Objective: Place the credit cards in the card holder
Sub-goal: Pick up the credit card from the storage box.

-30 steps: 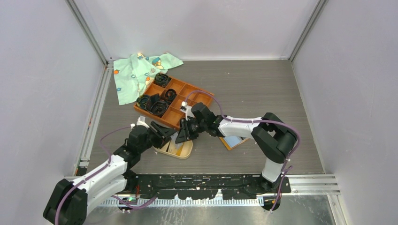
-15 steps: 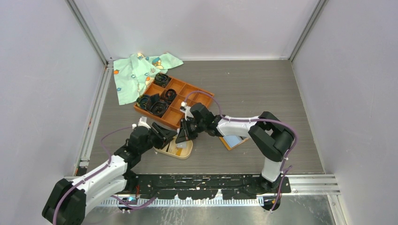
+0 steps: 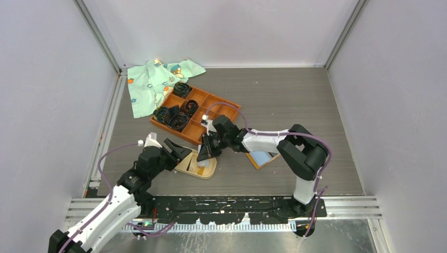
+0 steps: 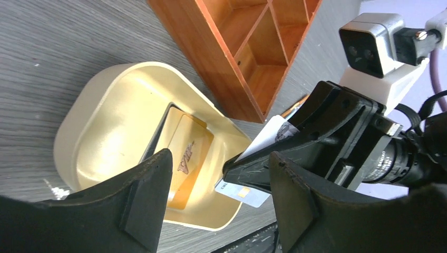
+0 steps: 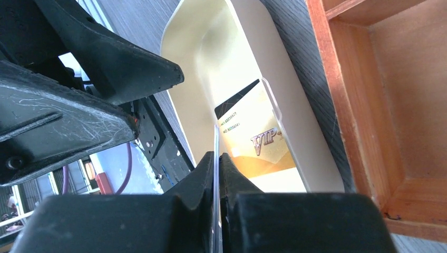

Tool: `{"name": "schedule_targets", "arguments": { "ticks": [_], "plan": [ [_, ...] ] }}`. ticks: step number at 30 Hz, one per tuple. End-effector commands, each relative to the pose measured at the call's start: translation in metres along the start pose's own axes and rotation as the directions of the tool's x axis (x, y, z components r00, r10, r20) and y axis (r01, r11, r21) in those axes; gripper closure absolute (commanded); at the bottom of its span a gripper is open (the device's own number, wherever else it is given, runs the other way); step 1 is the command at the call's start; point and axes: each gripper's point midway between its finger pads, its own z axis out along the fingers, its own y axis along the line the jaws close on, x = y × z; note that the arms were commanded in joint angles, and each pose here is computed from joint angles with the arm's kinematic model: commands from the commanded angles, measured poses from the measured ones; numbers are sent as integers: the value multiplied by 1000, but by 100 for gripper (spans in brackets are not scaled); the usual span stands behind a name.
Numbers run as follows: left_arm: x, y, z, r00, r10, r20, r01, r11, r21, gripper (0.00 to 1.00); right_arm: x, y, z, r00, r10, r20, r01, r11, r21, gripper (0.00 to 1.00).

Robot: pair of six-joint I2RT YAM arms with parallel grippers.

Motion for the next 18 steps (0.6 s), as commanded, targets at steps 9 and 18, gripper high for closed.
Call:
{"name": "schedule_targets", "arguments": {
  "ticks": [9,18],
  "plan": [
    [-7,-1,-2,996,94,8,-94,995,-34,33,-13,9,3,999,-36,3,36,999,-32,81],
    [-5,-1,-2,995,99,0,-99,995,-29,33,-12,12,5,1000,-26,-10,25,998,-58,88]
  ]
}}
